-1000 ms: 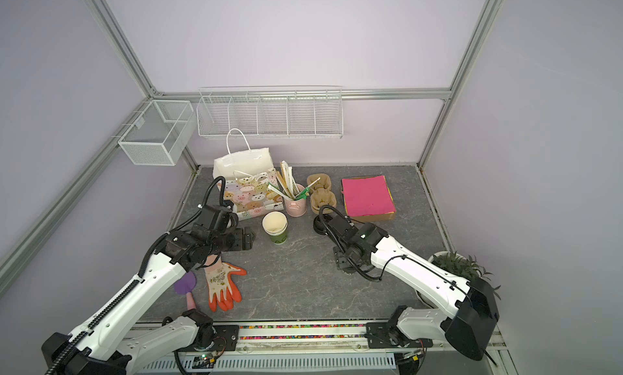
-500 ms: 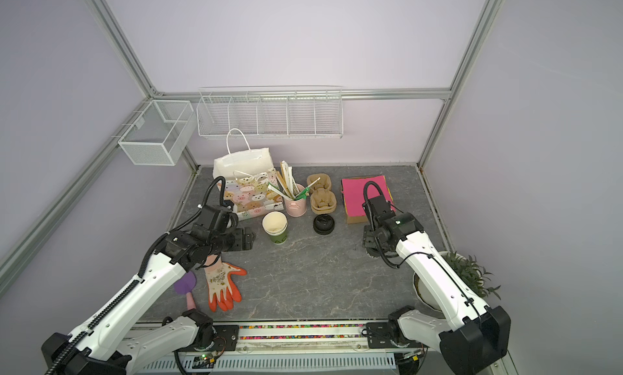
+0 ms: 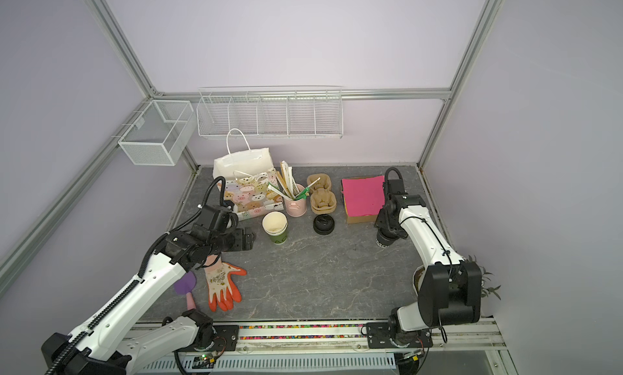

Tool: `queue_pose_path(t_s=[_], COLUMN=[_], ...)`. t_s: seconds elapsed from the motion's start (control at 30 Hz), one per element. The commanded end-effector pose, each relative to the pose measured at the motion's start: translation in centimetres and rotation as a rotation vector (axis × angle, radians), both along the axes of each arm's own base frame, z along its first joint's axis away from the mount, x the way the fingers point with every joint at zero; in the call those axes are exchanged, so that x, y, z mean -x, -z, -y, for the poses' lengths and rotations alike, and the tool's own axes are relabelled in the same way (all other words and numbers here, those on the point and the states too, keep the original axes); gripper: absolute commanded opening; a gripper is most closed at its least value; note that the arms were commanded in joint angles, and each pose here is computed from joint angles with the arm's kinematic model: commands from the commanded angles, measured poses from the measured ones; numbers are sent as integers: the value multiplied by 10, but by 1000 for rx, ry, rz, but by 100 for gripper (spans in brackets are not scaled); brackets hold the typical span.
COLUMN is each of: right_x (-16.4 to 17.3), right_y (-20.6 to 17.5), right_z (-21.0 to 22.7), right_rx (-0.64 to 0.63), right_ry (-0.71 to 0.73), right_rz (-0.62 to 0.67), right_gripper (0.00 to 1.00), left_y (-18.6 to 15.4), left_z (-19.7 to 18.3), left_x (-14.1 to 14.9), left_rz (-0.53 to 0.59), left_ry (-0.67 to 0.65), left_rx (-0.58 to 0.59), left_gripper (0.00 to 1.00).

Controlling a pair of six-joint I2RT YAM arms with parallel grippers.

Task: Pack a coffee takeout order
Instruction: Place the coffee cup at the middle-right of the table.

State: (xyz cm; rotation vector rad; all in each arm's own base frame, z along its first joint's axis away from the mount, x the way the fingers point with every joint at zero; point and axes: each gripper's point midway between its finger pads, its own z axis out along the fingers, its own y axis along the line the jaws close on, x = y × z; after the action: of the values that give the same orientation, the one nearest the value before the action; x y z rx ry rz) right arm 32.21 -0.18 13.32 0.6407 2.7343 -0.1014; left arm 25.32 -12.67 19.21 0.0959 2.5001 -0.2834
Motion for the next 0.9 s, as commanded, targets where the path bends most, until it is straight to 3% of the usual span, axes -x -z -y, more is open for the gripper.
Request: queue_pose_path(t_s=[0.0, 0.3, 0.57, 0.87], right_x=[-14, -24, -22, -31], right_y=[-4, 1, 0, -35], right_z=[2, 11, 10, 10], right_rx=[-20, -14, -23, -16], right_ry=[10, 13, -2, -27], right_rz=[21, -17, -26, 30], right_gripper=[70, 74, 85, 92], left_y=[-1, 0, 2, 0], left_z=[-1, -1, -2, -3], left_x=[1, 1, 1, 1], left_rz=[8, 4, 1, 8], left_ry=[10, 9, 7, 6], left_rx=[-1, -4, -8, -8], left_gripper=[91, 91, 91, 91])
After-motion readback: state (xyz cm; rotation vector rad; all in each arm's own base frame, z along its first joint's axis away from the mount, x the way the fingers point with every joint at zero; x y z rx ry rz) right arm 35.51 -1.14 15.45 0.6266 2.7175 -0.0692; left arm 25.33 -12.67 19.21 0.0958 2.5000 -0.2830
